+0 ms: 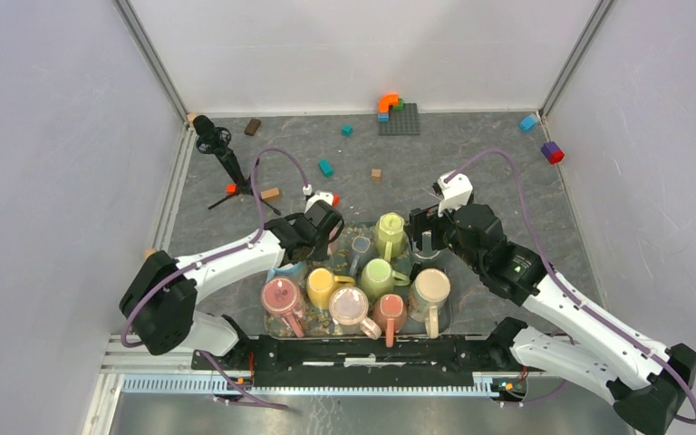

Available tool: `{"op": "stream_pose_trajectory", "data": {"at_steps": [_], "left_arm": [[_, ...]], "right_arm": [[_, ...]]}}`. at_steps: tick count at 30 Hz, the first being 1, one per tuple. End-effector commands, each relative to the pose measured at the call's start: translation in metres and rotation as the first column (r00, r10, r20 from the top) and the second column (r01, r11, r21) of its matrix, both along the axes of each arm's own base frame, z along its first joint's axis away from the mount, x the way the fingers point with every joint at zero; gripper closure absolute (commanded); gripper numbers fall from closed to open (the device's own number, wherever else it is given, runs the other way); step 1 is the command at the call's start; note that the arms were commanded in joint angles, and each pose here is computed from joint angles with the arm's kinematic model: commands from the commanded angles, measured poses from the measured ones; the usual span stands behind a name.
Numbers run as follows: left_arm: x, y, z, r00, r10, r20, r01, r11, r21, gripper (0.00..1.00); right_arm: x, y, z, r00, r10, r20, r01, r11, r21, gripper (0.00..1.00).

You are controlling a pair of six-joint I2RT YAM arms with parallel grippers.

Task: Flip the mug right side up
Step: Turn over the cup on the tray.

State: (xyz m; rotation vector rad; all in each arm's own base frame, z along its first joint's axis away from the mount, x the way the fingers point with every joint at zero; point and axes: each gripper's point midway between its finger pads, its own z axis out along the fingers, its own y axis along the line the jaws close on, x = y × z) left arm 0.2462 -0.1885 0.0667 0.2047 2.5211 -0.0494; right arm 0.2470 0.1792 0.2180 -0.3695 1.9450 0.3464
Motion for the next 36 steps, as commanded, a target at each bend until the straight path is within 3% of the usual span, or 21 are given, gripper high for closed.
{"op": "stream_pose_trajectory", "data": {"at_steps": [1, 14, 22, 29, 36], "left_arm": [[0.022, -0.008, 0.041, 0.987, 0.021, 0.159, -0.012, 0.998, -0.057, 0.95], [0.039, -0.022, 0.142, 0.929, 0.022, 0.370, 0.063, 0.974, -0.217, 0.98], [0.033, -0.046, 0.217, 0.897, -0.014, 0.442, 0.190, 0.915, -0.356, 0.98], [0.020, -0.064, 0.283, 0.856, -0.047, 0.515, 0.324, 0.825, -0.463, 0.98], [0.004, -0.079, 0.332, 0.813, -0.071, 0.577, 0.444, 0.716, -0.538, 0.98]], "right_arm": [[0.002, 0.004, 0.011, 0.999, 0.005, 0.039, -0.007, 0.999, 0.043, 0.02], [-0.001, 0.036, 0.021, 0.994, 0.098, 0.040, -0.104, 0.976, 0.189, 0.02], [-0.011, 0.067, 0.042, 0.975, 0.210, 0.077, -0.223, 0.907, 0.357, 0.02], [-0.024, 0.097, 0.080, 0.919, 0.350, 0.179, -0.391, 0.759, 0.521, 0.02], [-0.041, 0.106, 0.115, 0.840, 0.447, 0.308, -0.526, 0.527, 0.668, 0.02]]}}
